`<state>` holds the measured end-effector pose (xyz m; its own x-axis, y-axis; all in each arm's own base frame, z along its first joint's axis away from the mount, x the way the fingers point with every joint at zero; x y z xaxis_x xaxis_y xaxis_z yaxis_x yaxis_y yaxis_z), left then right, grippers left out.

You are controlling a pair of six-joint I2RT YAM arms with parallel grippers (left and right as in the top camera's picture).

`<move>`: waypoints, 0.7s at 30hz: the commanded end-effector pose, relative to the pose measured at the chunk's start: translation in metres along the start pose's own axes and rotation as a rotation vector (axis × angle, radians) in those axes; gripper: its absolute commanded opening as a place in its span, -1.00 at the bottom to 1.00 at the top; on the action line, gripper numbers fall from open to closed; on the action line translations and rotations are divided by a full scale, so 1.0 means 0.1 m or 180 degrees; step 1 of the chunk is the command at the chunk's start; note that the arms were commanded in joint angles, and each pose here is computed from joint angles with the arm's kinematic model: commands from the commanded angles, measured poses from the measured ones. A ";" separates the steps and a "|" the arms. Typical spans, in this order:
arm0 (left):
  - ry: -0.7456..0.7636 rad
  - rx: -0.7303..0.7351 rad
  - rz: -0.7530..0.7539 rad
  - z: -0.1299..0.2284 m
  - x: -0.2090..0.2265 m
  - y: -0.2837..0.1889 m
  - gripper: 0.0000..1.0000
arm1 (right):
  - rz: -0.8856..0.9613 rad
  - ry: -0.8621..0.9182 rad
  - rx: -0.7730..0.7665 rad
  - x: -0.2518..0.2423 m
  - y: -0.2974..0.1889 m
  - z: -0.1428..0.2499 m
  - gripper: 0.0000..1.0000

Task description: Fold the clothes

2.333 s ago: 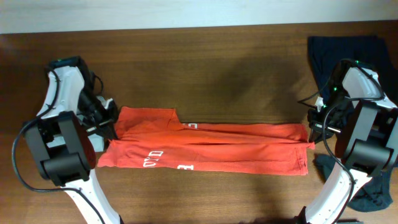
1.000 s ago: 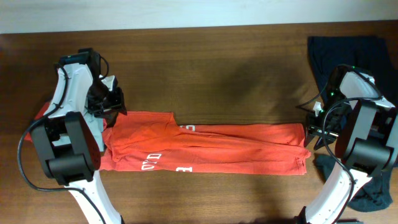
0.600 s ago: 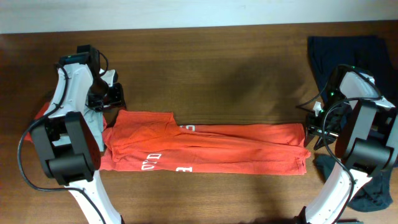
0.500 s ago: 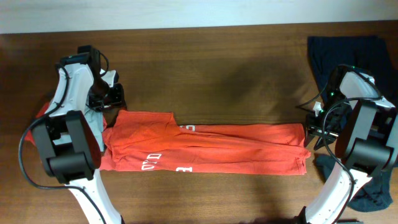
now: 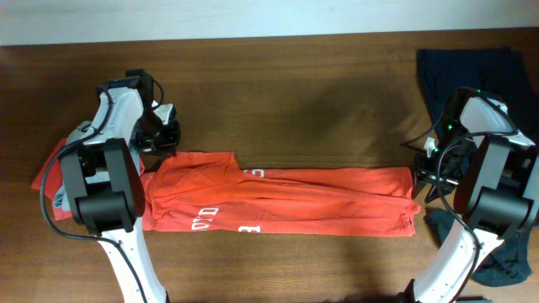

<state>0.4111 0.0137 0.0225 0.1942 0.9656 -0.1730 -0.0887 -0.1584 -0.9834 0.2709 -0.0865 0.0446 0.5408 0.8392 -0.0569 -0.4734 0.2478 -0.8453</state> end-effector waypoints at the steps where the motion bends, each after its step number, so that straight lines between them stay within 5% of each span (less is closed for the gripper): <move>1: 0.0008 0.0081 0.0059 0.01 -0.02 0.03 -0.99 | -0.0043 0.0033 -0.0045 -0.01 -0.04 0.03 -0.31; 11: 0.0384 -0.0209 0.0704 0.02 -0.54 -1.03 -0.99 | -0.0046 0.0032 -0.0061 -0.01 -0.04 0.02 -0.31; 16: 0.0392 0.0210 0.0789 0.32 -0.77 -1.11 -0.99 | -0.0047 0.0032 -0.0069 -0.01 -0.04 0.01 -0.31; 21: 0.0359 0.0292 0.0397 0.40 -0.85 -1.18 -0.99 | -0.0042 0.0034 -0.0044 -0.02 -0.04 0.03 -0.31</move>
<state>0.3722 -0.0370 0.1337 0.2566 0.8877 -0.3824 -0.2516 -0.3206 -0.9132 0.2725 -0.0871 0.0435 0.5411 0.8392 -0.0546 -0.4661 0.2451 -0.8501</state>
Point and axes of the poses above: each gripper's point midway between its finger pads, its own y axis out along the fingers, its own x axis along the line the jaws close on, z = x × y, the point moved 2 cm from there along -y, back along the fingers, and after that the axes turned 14 degrees about y, right-handed, at the moved point
